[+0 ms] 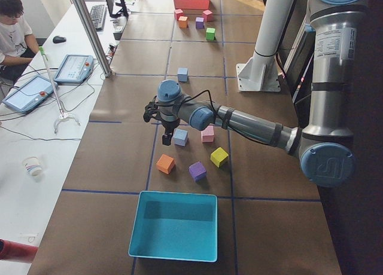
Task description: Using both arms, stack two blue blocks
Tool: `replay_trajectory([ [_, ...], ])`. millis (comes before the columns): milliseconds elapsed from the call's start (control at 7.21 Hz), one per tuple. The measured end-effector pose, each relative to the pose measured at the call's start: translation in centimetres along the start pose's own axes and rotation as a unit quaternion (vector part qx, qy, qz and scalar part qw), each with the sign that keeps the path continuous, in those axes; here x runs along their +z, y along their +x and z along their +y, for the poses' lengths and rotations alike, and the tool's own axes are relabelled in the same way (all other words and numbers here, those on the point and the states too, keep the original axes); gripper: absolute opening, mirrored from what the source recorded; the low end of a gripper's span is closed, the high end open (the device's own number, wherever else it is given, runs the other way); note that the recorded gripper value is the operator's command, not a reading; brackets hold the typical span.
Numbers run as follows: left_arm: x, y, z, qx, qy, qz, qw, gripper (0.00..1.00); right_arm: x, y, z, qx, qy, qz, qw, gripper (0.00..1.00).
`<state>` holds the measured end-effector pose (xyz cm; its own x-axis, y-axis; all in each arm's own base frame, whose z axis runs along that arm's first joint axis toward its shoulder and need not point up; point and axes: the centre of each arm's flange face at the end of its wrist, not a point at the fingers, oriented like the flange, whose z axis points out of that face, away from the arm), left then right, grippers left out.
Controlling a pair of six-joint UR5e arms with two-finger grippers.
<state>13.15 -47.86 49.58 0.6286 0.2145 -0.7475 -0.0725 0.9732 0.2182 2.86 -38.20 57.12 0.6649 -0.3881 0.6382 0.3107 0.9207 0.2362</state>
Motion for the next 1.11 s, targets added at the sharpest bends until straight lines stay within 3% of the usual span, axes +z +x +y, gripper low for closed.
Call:
replay_trajectory([
  [277, 4.2, 3.5, -0.4, -0.006, 0.004, -0.002, 1.0, 1.0, 0.3, 0.3, 0.6, 0.021, 0.003, 0.0, 0.9998, 1.0],
  [554, 8.4, 6.6, -1.4, -0.007, -0.006, -0.009, 0.9999, 1.0, 0.4, 0.3, 0.6, 0.025, 0.003, 0.0, 0.9997, 1.0],
  [1109, 14.1, 8.3, -0.1, 0.008, -0.034, -0.031, 0.9989, 0.99, 0.4, 0.4, 0.6, 0.026, 0.003, 0.0, 0.9997, 1.0],
])
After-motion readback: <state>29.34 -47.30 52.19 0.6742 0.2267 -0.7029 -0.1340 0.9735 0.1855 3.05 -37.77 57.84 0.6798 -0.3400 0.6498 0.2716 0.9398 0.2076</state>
